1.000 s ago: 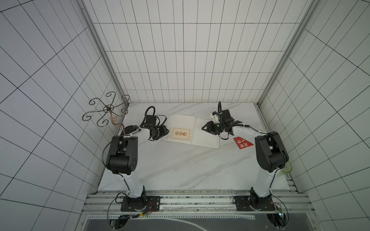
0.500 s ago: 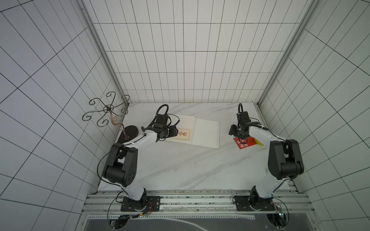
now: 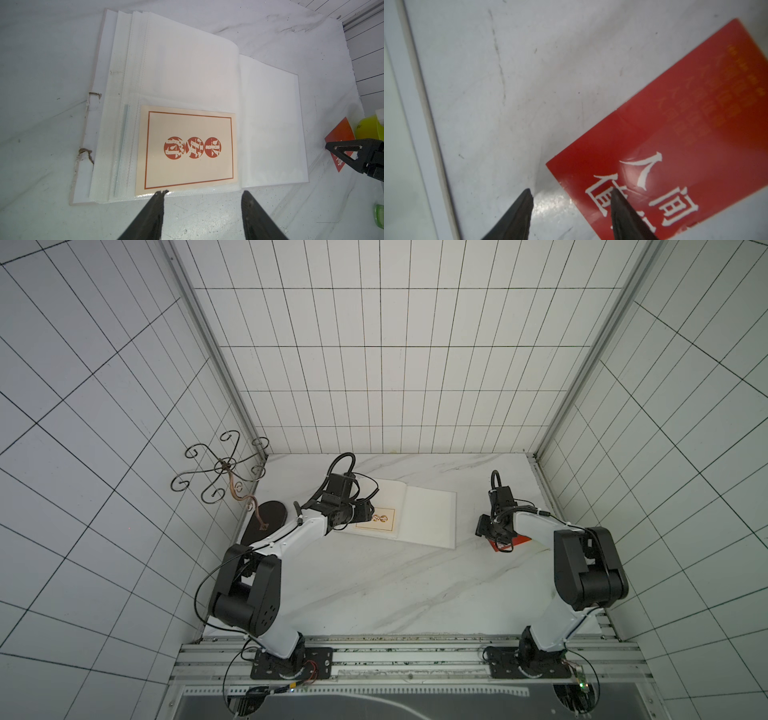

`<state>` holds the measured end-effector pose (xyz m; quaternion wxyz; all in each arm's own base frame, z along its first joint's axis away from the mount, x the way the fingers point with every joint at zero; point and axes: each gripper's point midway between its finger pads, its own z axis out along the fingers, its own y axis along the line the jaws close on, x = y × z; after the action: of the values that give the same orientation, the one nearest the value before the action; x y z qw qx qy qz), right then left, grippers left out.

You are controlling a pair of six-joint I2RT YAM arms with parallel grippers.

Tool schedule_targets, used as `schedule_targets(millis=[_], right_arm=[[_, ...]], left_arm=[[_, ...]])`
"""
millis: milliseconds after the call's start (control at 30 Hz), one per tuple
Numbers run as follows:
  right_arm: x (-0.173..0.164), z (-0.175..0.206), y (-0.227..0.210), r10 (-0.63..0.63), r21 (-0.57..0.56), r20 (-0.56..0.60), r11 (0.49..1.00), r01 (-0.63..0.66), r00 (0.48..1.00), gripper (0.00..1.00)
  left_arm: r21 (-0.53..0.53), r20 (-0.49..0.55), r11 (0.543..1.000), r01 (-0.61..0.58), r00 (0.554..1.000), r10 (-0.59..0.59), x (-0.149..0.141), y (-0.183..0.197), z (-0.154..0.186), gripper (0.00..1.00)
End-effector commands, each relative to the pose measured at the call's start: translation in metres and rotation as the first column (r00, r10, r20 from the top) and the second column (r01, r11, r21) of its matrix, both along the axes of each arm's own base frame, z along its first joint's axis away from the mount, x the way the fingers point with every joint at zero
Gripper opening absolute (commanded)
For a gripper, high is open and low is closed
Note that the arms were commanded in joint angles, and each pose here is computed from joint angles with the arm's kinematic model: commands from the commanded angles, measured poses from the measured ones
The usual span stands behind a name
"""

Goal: Place the photos into the photo albums
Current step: Pick up the photo at the center of the board.

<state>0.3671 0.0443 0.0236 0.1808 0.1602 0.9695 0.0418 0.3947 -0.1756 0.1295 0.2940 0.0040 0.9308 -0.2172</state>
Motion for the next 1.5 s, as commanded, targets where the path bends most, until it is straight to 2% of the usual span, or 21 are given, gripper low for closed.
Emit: schedule_targets(millis=[0, 100, 200, 367, 467, 600, 700, 867, 967, 1133, 1333, 1467], right_arm=[[-0.062, -0.031, 0.047, 0.083, 0.152, -0.203, 0.987, -0.053, 0.976, 0.58], [-0.064, -0.019, 0.078, 0.140, 0.215, -0.184, 0.972, -0.099, 0.973, 0.57], [-0.059, 0.001, 0.091, 0.158, 0.233, -0.144, 0.965, -0.122, 0.977, 0.56], [-0.032, 0.048, 0.069, 0.107, 0.199, -0.026, 0.975, -0.100, 0.994, 0.58], [-0.013, 0.064, 0.041, 0.072, 0.151, 0.043, 0.986, -0.077, 0.997, 0.59], [0.001, 0.042, -0.005, -0.007, 0.079, 0.002, 0.997, 0.007, 1.000, 0.60], [0.010, 0.025, -0.025, -0.047, 0.077, -0.013, 0.996, 0.048, 0.999, 0.60], [0.020, 0.012, -0.033, -0.034, 0.077, -0.013, 0.996, 0.035, 0.999, 0.59], [0.014, 0.005, -0.027, -0.004, 0.115, -0.033, 0.993, 0.008, 0.999, 0.59], [0.004, 0.003, -0.030, 0.020, 0.104, -0.024, 0.994, -0.018, 0.999, 0.59], [-0.006, -0.006, -0.016, 0.044, 0.216, -0.053, 0.976, -0.032, 0.998, 0.55], [-0.026, -0.007, -0.010, 0.037, 0.258, -0.077, 0.966, -0.016, 0.996, 0.53]], left_arm=[[-0.007, 0.040, 1.000, 0.008, 0.999, -0.008, 0.002, 0.000, 0.017, 0.60], [-0.009, 0.034, 1.000, 0.010, 0.999, -0.010, 0.001, -0.001, 0.015, 0.60], [-0.019, 0.027, 1.000, 0.018, 0.999, -0.017, 0.000, -0.003, 0.014, 0.60], [-0.051, 0.009, 0.996, 0.066, 0.998, -0.066, -0.010, -0.018, 0.017, 0.60], [-0.056, 0.001, 0.989, 0.136, 0.991, -0.136, -0.024, -0.047, 0.016, 0.60], [-0.080, -0.051, 0.961, 0.264, 0.962, -0.269, -0.052, -0.109, 0.002, 0.60], [-0.102, -0.097, 0.933, 0.346, 0.930, -0.355, -0.075, -0.150, -0.012, 0.60], [-0.166, -0.153, 0.870, 0.464, 0.859, -0.488, -0.113, -0.213, -0.033, 0.60], [-0.193, -0.185, 0.850, 0.490, 0.832, -0.522, -0.125, -0.236, -0.048, 0.60], [-0.212, -0.229, 0.845, 0.491, 0.816, -0.531, -0.127, -0.252, -0.072, 0.60], [-0.232, -0.271, 0.843, 0.486, 0.800, -0.535, -0.129, -0.259, -0.092, 0.60], [-0.203, -0.270, 0.860, 0.469, 0.817, -0.510, -0.125, -0.254, -0.096, 0.60]])
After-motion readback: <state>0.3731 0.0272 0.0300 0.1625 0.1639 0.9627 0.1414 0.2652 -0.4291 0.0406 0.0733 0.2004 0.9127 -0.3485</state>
